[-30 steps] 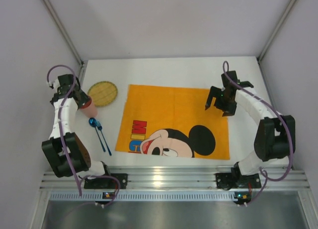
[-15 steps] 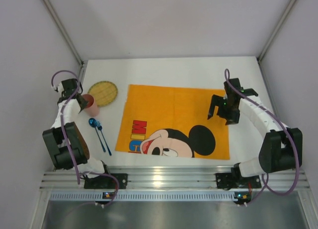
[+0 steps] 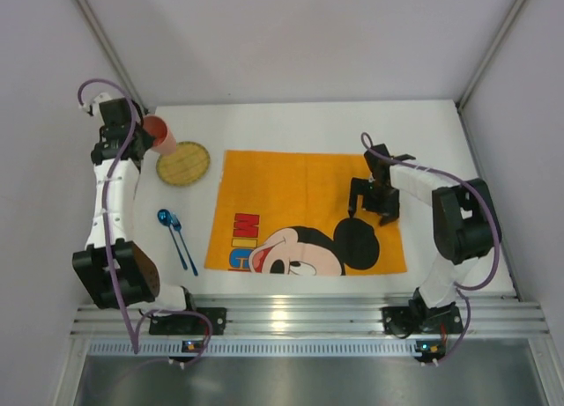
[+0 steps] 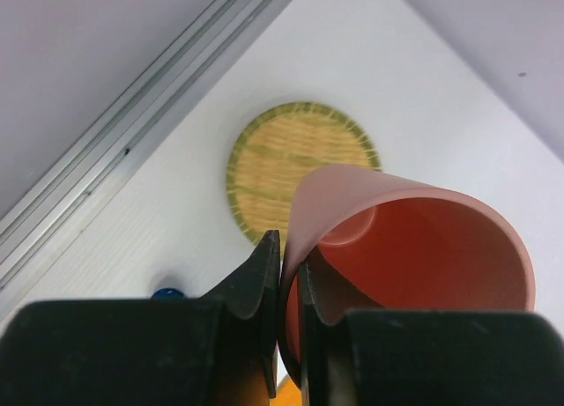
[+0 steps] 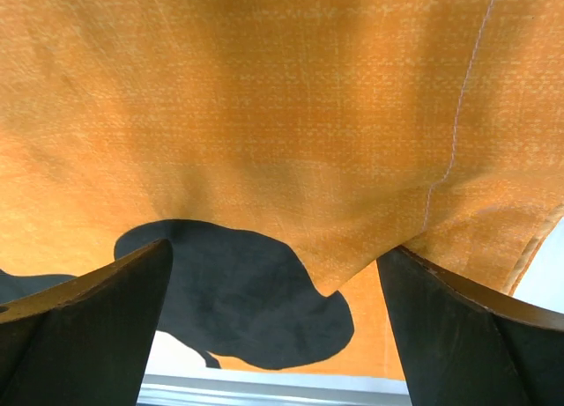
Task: Set the dinner table for one person
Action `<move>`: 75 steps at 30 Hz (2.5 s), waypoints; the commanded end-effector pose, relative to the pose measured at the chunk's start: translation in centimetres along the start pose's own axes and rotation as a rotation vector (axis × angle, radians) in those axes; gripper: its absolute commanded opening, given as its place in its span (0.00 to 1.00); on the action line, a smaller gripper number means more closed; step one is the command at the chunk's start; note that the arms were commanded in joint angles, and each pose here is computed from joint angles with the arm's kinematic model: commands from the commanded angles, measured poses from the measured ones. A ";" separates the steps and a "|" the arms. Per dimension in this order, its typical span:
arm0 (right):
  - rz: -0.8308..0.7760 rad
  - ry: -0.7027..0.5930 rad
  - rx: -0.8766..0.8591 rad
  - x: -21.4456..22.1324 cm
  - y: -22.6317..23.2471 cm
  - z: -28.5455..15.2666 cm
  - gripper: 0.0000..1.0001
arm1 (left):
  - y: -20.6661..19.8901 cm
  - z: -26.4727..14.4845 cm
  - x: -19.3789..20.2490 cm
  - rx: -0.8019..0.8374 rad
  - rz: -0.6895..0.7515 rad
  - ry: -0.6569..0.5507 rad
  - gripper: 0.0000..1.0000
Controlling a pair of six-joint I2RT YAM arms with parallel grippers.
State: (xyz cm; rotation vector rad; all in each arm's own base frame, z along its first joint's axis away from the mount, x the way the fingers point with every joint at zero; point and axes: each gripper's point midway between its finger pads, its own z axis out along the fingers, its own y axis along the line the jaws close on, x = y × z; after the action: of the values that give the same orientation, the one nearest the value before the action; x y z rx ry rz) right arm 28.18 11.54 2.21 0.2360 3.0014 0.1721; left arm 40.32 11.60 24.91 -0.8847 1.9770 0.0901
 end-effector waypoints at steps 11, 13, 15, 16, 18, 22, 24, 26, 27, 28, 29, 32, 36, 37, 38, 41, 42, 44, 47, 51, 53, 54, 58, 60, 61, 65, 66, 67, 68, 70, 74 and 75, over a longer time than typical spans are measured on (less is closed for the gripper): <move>0.020 -0.280 -0.009 -3.3 -0.3 -7.9 1.00 | -24.3 -5.7 7.7 0.469 0.244 0.145 0.00; 0.090 -0.373 -0.012 -3.0 -1.9 -12.9 1.00 | -30.5 -7.2 11.2 0.581 0.311 0.184 0.00; 0.170 -0.451 -0.028 -2.1 -3.5 -17.4 1.00 | -35.7 -10.9 13.0 0.706 0.359 0.184 0.00; 0.190 -0.473 -0.034 -1.8 -3.9 -18.7 1.00 | -37.2 -9.4 16.6 0.708 0.396 0.239 0.00; 0.212 -0.516 -0.037 -0.6 -4.8 -21.5 1.00 | -40.9 -12.3 18.9 0.833 0.403 0.267 0.00; 0.235 -0.497 0.018 1.7 -6.5 -22.6 1.00 | -43.5 -13.0 27.0 0.946 0.449 0.389 0.00; 0.247 -0.479 0.040 3.1 -7.2 -22.1 1.00 | -44.0 -14.2 30.2 0.997 0.480 0.445 0.00; 0.257 -0.476 0.048 4.0 -7.7 -21.8 1.00 | -44.0 -13.9 32.7 0.996 0.518 0.468 0.00; 0.261 -0.471 0.065 4.7 -8.2 -21.7 1.00 | -44.0 -14.6 33.7 1.011 0.538 0.479 0.00; 0.262 -0.469 0.071 5.1 -8.4 -21.7 1.00 | -44.0 -14.6 34.6 1.015 0.549 0.494 0.00; 0.266 -0.475 0.085 5.3 -8.8 -21.7 1.00 | -43.9 -14.9 35.1 1.024 0.557 0.502 0.00; 0.268 -0.459 0.105 6.1 -9.3 -21.4 1.00 | -43.8 -15.8 36.4 1.037 0.599 0.507 0.00; 0.265 -0.441 0.105 6.6 -9.4 -20.8 1.00 | -43.1 -16.2 38.0 1.014 0.690 0.476 0.18; 0.265 -0.440 0.106 6.6 -9.4 -20.7 1.00 | -42.9 -16.2 38.4 1.006 0.708 0.469 0.22; 0.260 -0.440 0.107 6.6 -9.4 -20.6 1.00 | -42.8 -16.0 38.4 0.987 0.728 0.445 0.26; 0.252 -0.434 0.108 6.6 -9.4 -20.4 1.00 | -42.2 -16.0 39.6 0.944 0.801 0.395 0.29; 0.248 -0.432 0.105 6.6 -9.3 -20.3 1.00 | -42.1 -16.0 39.9 0.929 0.816 0.382 0.30; 0.241 -0.428 0.102 6.6 -9.3 -20.2 1.00 | -41.9 -15.9 40.5 0.919 0.817 0.394 0.35; 0.232 -0.427 0.104 6.7 -9.4 -20.1 1.00 | -42.3 -16.8 39.2 0.928 0.787 0.379 0.46; 0.221 -0.425 0.114 6.9 -9.6 -19.6 1.00 | -44.7 -21.0 31.7 1.007 0.664 0.258 0.70; 0.221 -0.425 0.111 6.9 -9.6 -19.4 1.00 | -45.1 -21.8 27.8 1.002 0.601 0.175 0.87; 0.218 -0.419 0.109 7.0 -9.6 -19.1 1.00 | -44.9 -22.3 23.9 1.002 0.544 0.130 0.92; 0.207 -0.414 0.099 6.8 -9.3 -18.8 1.00 | -40.9 -17.3 16.1 0.884 0.398 0.133 0.98; 0.197 -0.423 0.100 6.3 -9.2 -18.9 1.00 | -35.5 -11.8 12.1 0.735 0.326 0.148 0.98; 0.191 -0.423 0.100 6.2 -9.2 -18.9 1.00 | -33.5 -10.0 11.0 0.686 0.308 0.139 0.98; 0.166 -0.416 0.068 5.3 -8.4 -18.5 1.00 | -19.0 -0.2 8.2 0.442 0.184 0.177 0.98; 0.164 -0.420 0.056 5.0 -8.1 -18.6 1.00 | -17.9 -0.4 6.0 0.501 0.126 0.131 0.98; 0.156 -0.421 0.035 4.8 -7.7 -18.5 1.00 | -15.3 0.9 5.8 0.492 0.088 0.147 0.98; 0.143 -0.429 -0.008 4.4 -6.9 -18.5 1.00 | -9.8 3.7 6.2 0.419 0.014 0.183 0.98; 0.135 -0.435 -0.030 3.9 -6.4 -18.5 1.00 | -6.7 4.6 6.7 0.470 -0.078 0.211 0.96; 0.121 -0.404 -0.039 3.1 -5.8 -17.5 1.00 | -1.6 7.1 6.1 0.442 -0.153 0.216 0.95; 0.122 -0.397 -0.036 3.0 -5.8 -17.3 1.00 | -1.2 7.8 6.8 0.435 -0.158 0.245 0.95</move>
State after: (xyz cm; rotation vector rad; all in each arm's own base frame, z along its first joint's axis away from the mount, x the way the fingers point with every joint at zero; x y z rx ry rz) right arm 20.08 3.98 17.61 0.4282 2.6348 0.1181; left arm 41.50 11.70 11.38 -0.9859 2.1524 -0.3550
